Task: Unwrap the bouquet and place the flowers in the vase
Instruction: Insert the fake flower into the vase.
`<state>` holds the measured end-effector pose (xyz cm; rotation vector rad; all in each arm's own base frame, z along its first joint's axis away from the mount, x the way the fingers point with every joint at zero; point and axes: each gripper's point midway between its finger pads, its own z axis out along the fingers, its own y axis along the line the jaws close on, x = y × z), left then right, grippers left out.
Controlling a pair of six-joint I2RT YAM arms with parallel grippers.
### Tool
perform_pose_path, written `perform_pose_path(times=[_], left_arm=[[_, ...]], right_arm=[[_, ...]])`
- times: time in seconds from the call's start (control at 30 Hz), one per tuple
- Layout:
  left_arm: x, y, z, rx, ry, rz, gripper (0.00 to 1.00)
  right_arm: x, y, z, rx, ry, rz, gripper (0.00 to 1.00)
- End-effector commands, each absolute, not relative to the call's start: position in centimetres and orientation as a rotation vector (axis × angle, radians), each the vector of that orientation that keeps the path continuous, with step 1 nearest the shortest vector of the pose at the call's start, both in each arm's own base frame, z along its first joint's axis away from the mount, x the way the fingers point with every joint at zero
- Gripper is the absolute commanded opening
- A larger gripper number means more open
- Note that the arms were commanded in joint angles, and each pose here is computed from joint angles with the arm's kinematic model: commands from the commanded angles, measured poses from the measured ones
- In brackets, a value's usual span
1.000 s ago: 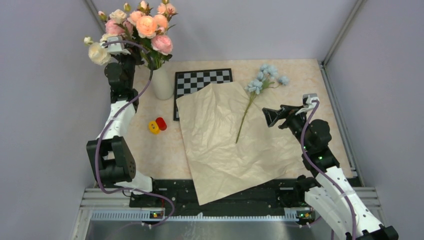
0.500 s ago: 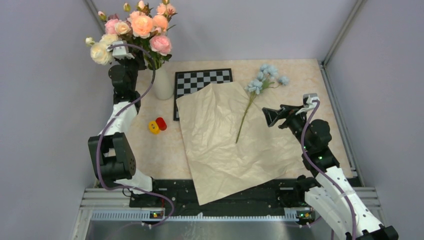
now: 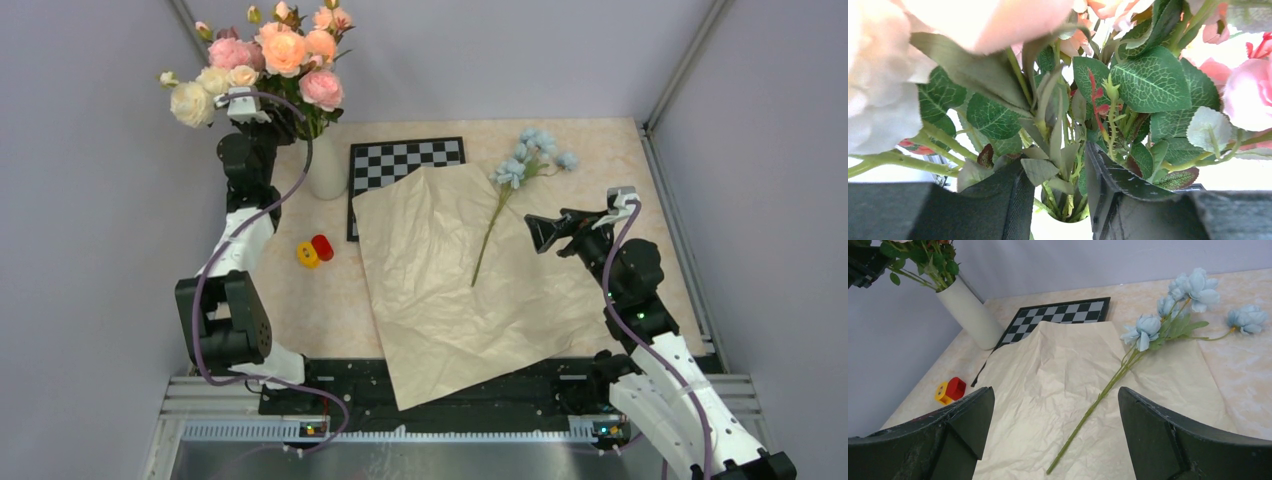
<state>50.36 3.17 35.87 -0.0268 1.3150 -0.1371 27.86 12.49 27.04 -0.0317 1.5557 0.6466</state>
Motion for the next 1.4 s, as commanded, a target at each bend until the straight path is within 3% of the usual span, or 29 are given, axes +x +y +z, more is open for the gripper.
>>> perform_pose_path(times=[0.0, 0.47, 1.07, 1.37], left_arm=[[48.5, 2.7, 38.8, 0.019, 1.248, -0.127, 0.47], [46.6, 1.4, 40.1, 0.053, 1.252, -0.155, 0.66], [43.0, -0.2, 39.3, -0.010, 1.313, -0.273, 0.98], [39.8, -1.2, 37.1, -0.096, 1.459, -0.374, 0.99]], right_arm=[[27.9, 12.4, 28.3, -0.031, 1.507, 0.660, 0.96], [27.5, 12.3, 28.3, -0.031, 1.503, 0.664, 0.96], [26.9, 12.1, 28.4, -0.041, 1.505, 0.656, 0.96], [27.0, 12.3, 28.2, -0.038, 1.524, 0.665, 0.96]])
